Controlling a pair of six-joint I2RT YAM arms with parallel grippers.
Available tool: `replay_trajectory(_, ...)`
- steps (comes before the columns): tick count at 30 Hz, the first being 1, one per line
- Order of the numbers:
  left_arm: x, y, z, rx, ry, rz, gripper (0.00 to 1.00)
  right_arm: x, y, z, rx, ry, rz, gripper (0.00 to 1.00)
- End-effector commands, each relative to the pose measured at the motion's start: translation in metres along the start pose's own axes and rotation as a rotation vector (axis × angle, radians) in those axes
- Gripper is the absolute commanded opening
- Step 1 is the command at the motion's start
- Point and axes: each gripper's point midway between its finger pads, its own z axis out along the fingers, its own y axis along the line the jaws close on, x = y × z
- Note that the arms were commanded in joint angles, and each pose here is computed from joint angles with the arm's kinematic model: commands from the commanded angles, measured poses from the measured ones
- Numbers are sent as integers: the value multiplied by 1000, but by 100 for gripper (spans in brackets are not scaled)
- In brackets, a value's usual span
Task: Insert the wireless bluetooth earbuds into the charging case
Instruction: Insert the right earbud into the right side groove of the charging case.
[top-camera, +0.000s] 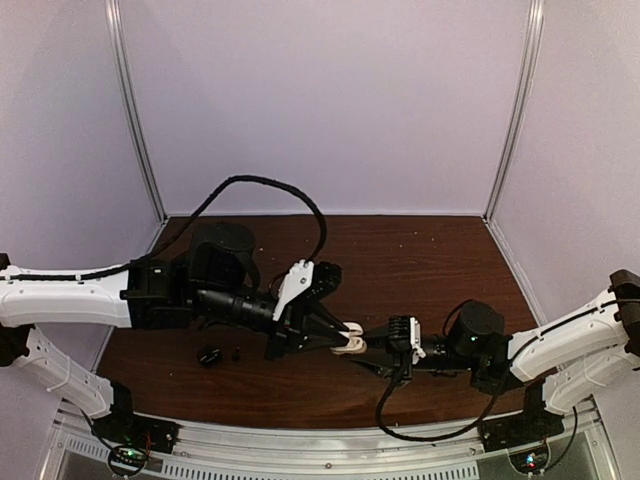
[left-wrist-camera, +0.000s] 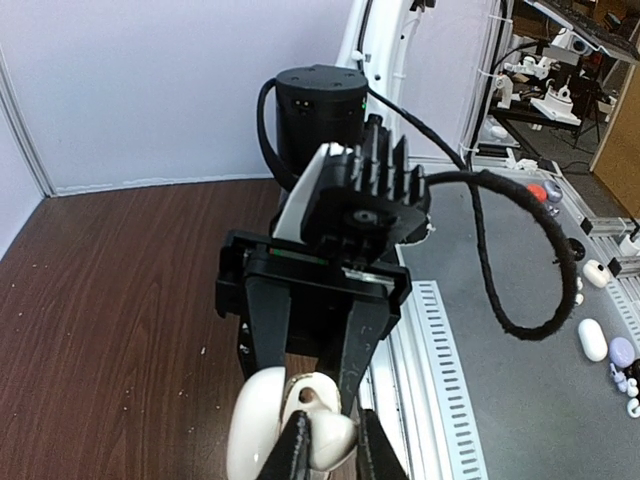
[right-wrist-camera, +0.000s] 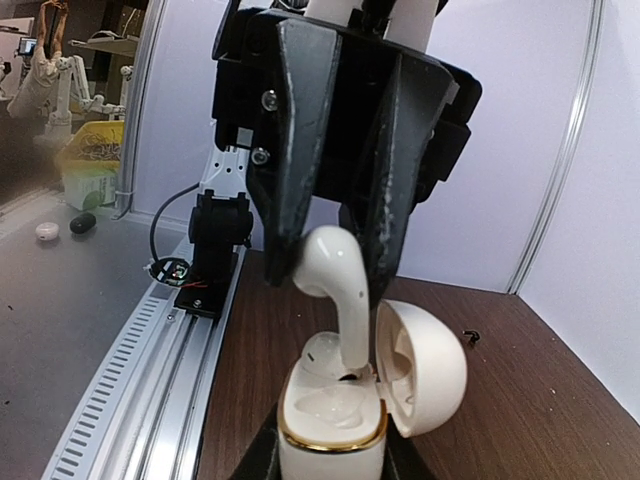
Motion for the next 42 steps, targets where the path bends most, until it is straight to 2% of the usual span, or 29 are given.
replay_trajectory(1, -19, 4, 2, -19, -81, 1, 9, -21, -4, 4, 11, -77, 4, 0)
replay_trajectory(12, -14, 3, 8, -5, -70, -9, 9, -31, -8, 6, 23, -119, 20, 0)
replay_trajectory(27, -25, 7, 9, -23, -128, 7, 8, -39, -6, 6, 11, -167, 52, 0)
replay_trajectory(42, -16, 12, 13, -45, -112, -11, 8, -59, -6, 1, 3, -234, 46, 0)
